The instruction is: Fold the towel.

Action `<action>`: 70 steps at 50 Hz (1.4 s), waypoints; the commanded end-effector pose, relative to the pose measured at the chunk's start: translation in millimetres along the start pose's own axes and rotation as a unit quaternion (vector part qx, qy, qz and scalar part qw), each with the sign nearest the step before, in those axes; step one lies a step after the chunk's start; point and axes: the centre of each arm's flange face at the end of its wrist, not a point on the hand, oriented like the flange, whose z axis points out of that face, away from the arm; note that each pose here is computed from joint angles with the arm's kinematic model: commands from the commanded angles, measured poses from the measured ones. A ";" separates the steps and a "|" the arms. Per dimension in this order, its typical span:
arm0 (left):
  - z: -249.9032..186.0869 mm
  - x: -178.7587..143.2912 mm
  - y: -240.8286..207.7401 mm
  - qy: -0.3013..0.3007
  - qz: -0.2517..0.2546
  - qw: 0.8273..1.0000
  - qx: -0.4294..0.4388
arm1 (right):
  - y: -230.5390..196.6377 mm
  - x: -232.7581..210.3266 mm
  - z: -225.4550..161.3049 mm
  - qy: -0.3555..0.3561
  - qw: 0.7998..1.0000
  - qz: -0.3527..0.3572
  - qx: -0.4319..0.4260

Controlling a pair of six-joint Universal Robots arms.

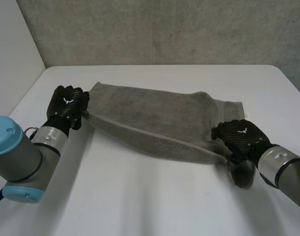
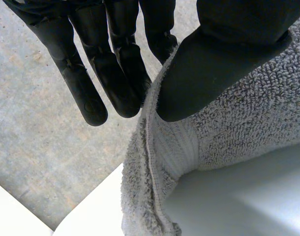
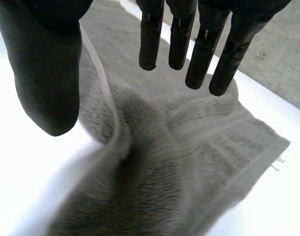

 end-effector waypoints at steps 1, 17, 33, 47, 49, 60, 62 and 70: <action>-1.8 -6.5 -12.5 -0.009 0.001 1.000 0.016 | -6.8 -3.8 -9.8 0.001 0.995 0.095 0.014; -7.3 -15.5 -29.0 -0.020 -0.036 0.998 0.037 | 27.4 -2.8 13.1 0.034 0.993 0.112 -0.032; -7.6 -13.5 -28.7 -0.017 -0.037 0.999 0.036 | 34.3 -12.9 15.6 0.022 0.993 0.109 -0.035; -7.6 -13.5 -28.7 -0.017 -0.038 0.998 0.036 | 40.4 -22.6 21.9 0.012 0.995 0.100 -0.030; -7.6 -13.5 -28.7 -0.017 -0.037 0.999 0.036 | 40.1 -22.2 22.3 0.013 0.995 0.099 -0.028; -7.8 -13.8 -30.4 -0.018 -0.037 0.998 0.039 | 33.3 -16.0 16.0 0.022 0.998 0.057 -0.019; -7.7 -14.3 -30.2 -0.019 -0.037 0.998 0.038 | 34.0 -16.8 15.9 0.021 0.998 0.056 -0.020; -7.5 -14.6 -29.5 -0.019 -0.037 0.998 0.037 | 38.9 -20.7 16.7 0.015 0.998 0.055 -0.029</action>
